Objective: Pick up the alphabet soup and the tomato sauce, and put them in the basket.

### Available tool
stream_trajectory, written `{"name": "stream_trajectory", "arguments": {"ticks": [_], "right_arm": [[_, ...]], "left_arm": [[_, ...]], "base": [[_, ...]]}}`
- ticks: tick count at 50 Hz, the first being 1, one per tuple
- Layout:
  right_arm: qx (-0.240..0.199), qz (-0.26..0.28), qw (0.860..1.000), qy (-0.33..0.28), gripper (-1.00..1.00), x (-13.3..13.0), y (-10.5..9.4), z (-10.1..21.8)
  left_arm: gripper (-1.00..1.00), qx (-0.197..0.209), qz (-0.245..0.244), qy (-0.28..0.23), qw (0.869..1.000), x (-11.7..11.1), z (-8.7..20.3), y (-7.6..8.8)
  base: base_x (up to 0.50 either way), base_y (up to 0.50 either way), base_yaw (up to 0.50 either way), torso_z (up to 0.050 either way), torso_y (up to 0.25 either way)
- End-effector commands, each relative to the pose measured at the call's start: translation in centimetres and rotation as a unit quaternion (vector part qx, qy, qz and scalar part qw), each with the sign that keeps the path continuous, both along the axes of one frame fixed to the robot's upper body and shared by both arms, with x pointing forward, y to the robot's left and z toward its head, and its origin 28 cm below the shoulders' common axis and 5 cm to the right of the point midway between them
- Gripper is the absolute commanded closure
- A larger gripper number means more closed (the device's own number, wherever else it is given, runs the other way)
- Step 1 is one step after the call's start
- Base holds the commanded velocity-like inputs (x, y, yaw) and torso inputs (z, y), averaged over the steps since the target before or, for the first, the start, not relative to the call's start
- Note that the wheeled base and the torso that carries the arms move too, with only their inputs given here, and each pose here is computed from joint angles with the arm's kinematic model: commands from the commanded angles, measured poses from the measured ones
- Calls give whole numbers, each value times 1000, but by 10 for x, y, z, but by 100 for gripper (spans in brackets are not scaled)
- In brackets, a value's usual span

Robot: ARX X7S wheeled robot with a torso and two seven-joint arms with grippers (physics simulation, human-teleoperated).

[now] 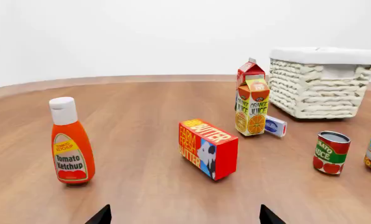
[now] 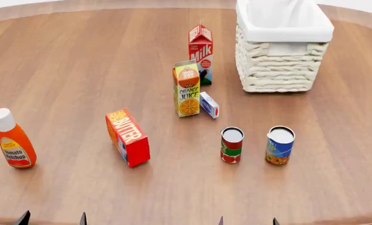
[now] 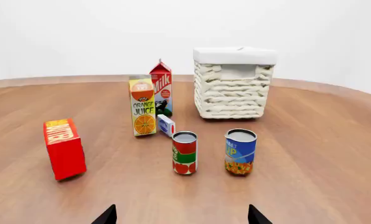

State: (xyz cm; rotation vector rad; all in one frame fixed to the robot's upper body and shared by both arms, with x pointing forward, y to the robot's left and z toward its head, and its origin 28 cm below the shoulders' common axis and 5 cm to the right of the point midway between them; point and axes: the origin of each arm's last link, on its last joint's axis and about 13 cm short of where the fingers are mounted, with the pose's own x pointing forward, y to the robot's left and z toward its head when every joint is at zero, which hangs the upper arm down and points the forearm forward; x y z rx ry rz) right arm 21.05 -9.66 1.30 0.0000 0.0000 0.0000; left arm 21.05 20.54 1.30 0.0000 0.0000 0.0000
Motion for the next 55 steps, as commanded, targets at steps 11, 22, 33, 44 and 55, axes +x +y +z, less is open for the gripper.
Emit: {"name": "stream_trajectory", "arguments": {"ticks": [11,22,33,44,55], "right_arm": [[-9,-6,1000,4,-100,3,-3,-2],[-90,-14,982,-163,-100,24,-10,104],[-135,-10,952,-276,-100,3,-2,165],[-142,-7,947,-289,-100,-5,-2,166],[-149,-4,946,-287,-100,-7,-2,163]], "left_arm": [[-100,-8,3,9,1000,7,5,-3],[-100,24,48,-208,977,17,128,20],[-100,1,56,-358,932,-27,189,29],[-100,-5,61,-360,931,-34,188,30],[-100,1,58,-356,933,-32,184,24]], "base": [[0,0,0,0,0],[0,0,0,0,0],[0,0,0,0,0],[0,0,0,2,0],[0,0,0,48,36]]}}
